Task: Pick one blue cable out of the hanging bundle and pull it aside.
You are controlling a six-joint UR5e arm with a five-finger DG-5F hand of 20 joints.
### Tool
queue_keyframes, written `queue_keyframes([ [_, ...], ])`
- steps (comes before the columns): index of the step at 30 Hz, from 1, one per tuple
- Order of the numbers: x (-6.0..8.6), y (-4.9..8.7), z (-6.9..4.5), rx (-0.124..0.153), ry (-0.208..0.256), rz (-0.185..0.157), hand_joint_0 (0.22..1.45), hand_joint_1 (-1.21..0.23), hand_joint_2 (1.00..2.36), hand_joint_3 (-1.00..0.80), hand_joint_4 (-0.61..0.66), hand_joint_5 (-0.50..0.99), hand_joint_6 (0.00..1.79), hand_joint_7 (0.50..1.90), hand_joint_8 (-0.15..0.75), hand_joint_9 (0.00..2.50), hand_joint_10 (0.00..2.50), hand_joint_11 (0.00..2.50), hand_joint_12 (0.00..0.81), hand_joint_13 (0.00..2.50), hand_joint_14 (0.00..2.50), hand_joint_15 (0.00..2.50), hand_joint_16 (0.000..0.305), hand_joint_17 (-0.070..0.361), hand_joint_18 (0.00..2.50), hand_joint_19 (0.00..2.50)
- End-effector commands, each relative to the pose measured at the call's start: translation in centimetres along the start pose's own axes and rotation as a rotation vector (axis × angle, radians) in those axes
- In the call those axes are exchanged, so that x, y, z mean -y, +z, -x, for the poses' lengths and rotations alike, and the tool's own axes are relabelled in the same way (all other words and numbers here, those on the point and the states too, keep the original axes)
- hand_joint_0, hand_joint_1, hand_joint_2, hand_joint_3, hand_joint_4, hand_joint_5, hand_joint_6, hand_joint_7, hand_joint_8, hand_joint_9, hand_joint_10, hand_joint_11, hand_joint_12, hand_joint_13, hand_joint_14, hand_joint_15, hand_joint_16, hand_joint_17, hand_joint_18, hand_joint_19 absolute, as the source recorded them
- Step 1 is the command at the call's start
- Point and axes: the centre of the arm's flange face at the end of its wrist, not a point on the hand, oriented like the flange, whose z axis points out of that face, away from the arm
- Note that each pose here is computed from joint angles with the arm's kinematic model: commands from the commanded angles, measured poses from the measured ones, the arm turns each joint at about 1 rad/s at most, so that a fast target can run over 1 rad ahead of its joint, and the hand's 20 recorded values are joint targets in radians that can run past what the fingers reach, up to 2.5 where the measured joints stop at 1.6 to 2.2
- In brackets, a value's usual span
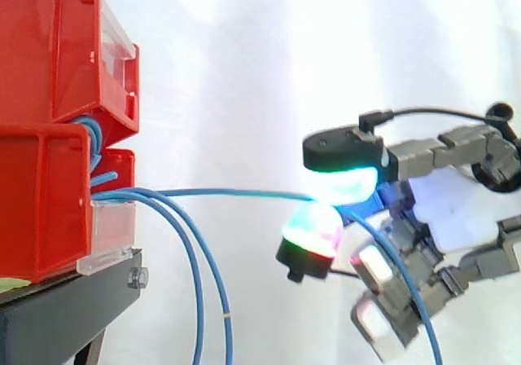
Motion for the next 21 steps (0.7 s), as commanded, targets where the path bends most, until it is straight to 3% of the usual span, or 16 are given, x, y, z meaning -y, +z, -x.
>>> queue_keyframes([
  [1, 1.8, -0.1, -0.4, -0.006, 0.001, -0.009, 0.52, -0.84, 1.34, 0.07, -0.2, -0.03, 0.88, 1.04, 0.24, 1.15, 0.02, 0.45, 0.46, 0.9, 0.02, 0.5, 0.07, 0.158, 0.61, 0.5],
  [2, 2.4, 0.2, -0.8, -0.012, 0.015, 0.02, 0.52, -0.84, 1.34, 0.07, -0.21, -0.03, 0.88, 1.04, 0.239, 1.14, 0.02, 0.44, 0.46, 0.9, 0.02, 0.5, 0.07, 0.158, 0.61, 0.5],
  [8, 3.1, 0.5, -1.5, -0.021, 0.028, 0.061, 0.52, -0.84, 1.35, 0.07, -0.21, -0.03, 0.88, 1.04, 0.242, 1.14, 0.02, 0.44, 0.456, 0.9, 0.02, 0.51, 0.071, 0.159, 0.61, 0.51],
  [21, 3.1, 0.6, -1.6, -0.021, 0.023, 0.071, 0.5, -0.83, 1.4, 0.06, -0.19, -0.03, 0.88, 1.04, 0.245, 1.16, 0.02, 0.45, 0.457, 0.91, 0.02, 0.52, 0.071, 0.161, 0.62, 0.52],
])
